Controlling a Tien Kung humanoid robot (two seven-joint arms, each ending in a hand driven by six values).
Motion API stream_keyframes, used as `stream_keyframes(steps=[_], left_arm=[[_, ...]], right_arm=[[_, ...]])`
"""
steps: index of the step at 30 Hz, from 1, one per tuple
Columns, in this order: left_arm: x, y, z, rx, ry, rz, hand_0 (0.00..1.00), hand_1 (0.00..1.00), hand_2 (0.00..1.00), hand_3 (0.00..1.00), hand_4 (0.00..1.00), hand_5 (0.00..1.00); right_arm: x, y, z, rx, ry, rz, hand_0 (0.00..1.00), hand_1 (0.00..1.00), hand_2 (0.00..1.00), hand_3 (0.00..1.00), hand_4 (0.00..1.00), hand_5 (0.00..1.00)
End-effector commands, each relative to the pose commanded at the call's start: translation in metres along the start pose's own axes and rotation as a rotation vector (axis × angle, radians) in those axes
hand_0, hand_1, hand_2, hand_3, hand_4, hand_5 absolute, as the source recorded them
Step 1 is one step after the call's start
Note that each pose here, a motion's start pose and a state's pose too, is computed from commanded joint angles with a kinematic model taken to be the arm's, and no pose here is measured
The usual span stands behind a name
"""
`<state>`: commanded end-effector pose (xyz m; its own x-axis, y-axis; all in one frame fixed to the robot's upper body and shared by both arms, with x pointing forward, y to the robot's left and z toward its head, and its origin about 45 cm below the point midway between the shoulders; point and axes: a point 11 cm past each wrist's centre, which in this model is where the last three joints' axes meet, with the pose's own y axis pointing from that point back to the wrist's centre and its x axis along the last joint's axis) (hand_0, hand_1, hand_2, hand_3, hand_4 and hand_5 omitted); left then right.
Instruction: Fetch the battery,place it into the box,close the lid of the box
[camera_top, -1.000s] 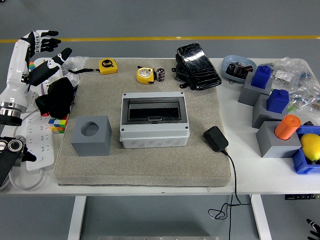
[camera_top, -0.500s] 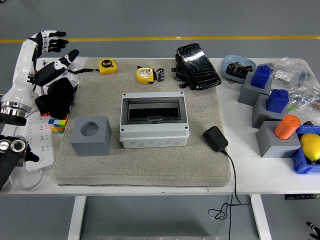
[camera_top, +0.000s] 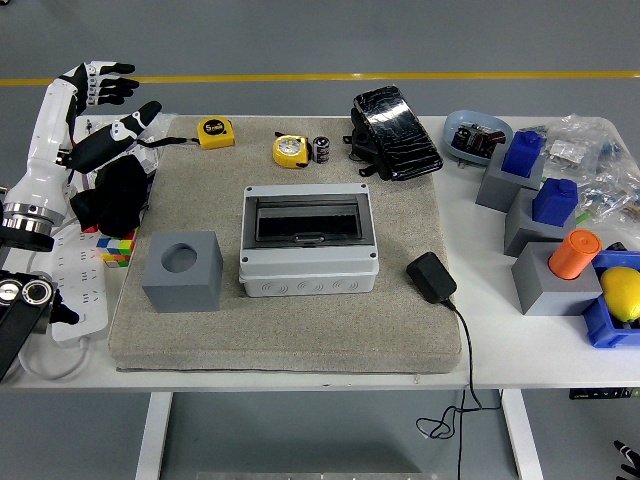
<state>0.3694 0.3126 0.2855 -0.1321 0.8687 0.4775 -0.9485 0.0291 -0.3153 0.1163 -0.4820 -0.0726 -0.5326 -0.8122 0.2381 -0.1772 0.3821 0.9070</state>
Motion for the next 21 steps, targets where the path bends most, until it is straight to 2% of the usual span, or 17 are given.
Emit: stream_keyframes(steps=[21], left_arm=[[-0.0027, -0.0030, 0.0037, -0.008, 0.010, 0.000, 0.573, 0.621, 0.639, 0.686, 0.998, 0.581]], right_arm=[[-0.0028, 0.0000, 0.0003, -0.005, 0.001, -0.010, 0.659, 0.618, 0.604, 0.549, 0.953, 0.462]])
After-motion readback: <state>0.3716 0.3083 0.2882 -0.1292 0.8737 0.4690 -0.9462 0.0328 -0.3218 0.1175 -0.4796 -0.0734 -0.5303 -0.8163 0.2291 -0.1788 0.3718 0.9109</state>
